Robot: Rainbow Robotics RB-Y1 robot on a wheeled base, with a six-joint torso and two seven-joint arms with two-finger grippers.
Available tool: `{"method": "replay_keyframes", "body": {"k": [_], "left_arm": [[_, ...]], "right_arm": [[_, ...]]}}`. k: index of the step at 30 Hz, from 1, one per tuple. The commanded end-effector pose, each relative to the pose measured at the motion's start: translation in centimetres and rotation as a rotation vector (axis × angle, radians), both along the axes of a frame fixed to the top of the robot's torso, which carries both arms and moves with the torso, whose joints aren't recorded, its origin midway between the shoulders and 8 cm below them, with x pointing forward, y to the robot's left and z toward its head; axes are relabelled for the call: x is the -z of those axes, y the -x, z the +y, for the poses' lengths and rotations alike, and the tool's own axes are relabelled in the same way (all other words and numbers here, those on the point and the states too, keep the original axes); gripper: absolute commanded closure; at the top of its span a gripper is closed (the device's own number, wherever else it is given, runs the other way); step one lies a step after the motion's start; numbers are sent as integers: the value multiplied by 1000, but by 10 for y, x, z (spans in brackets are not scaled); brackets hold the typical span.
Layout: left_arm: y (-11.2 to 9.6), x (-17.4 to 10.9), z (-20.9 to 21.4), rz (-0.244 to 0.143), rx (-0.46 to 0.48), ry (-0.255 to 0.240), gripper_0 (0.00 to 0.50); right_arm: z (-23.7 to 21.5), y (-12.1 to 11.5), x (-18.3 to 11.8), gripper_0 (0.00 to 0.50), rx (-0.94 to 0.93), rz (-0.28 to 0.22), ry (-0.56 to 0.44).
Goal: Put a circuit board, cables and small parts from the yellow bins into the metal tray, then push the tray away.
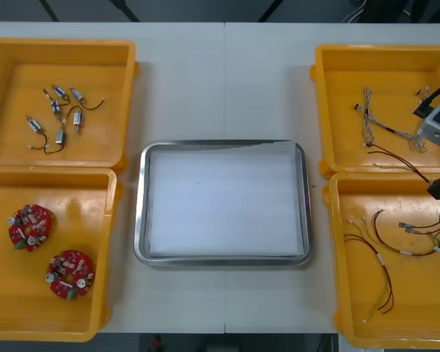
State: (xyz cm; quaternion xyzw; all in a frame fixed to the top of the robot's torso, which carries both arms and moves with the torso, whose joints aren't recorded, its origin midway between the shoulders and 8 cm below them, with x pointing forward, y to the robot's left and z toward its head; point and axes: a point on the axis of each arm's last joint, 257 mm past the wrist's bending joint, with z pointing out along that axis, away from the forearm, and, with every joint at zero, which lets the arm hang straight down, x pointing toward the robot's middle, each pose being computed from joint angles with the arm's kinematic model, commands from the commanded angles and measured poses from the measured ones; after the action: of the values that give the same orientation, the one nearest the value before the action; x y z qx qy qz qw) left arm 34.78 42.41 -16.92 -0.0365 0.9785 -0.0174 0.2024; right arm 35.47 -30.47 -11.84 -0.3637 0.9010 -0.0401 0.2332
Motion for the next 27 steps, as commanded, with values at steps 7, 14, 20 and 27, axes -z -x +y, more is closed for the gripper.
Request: {"method": "replay_keyframes", "body": {"k": [7, 14, 20, 27], "left_arm": [[-8, -41, -3, -30, -64, -47, 500], [-18, -52, -27, -38, -85, 2, 500], [-37, -50, -60, -56, -93, 17, 500], [-55, -51, -110, -52, -123, 55, 500]], "right_arm": [[-3, -2, -13, 500, -15, -35, 51], [-3, -2, -13, 500, -15, -35, 51], [-3, -2, -13, 500, -15, -35, 51], [-3, -2, -13, 500, -15, -35, 51]]}}
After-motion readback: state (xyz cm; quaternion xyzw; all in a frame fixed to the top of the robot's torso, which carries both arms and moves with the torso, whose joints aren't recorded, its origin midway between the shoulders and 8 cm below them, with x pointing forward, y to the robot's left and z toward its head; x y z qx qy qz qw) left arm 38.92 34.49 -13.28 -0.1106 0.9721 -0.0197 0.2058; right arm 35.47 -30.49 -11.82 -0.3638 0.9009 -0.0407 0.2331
